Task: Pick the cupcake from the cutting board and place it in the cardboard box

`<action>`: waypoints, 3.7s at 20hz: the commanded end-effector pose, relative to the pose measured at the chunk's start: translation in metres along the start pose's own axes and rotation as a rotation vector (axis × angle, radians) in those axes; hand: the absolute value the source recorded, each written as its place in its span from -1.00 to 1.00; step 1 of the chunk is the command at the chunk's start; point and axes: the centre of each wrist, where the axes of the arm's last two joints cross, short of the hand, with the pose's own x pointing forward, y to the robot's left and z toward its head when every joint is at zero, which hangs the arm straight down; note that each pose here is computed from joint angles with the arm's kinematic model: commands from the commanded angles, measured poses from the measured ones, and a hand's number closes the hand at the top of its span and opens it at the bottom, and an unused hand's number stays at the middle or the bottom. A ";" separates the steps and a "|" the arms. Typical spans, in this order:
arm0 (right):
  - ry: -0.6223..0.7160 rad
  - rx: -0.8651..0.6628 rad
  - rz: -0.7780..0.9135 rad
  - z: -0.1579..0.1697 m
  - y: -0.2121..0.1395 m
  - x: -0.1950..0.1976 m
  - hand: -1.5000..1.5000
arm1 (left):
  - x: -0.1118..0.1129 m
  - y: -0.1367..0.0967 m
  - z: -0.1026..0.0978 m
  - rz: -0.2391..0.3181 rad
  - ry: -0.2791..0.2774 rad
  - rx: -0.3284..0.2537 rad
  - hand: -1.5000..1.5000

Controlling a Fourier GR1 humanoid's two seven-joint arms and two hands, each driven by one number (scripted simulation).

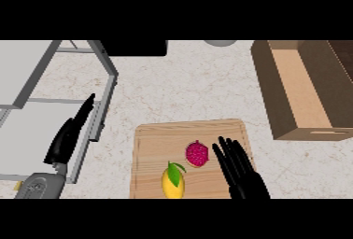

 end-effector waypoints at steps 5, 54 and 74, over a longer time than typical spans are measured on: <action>0.024 0.006 0.023 -0.039 0.011 0.013 -1.00 | -0.001 -0.008 -0.003 -0.006 -0.009 -0.012 0.00; 0.050 0.211 0.409 -0.115 0.017 -0.014 1.00 | 0.011 0.000 -0.006 -0.014 -0.026 -0.023 0.00; 0.327 -0.199 0.446 -0.164 -0.214 0.032 1.00 | -0.006 -0.003 -0.002 0.012 0.000 0.008 0.00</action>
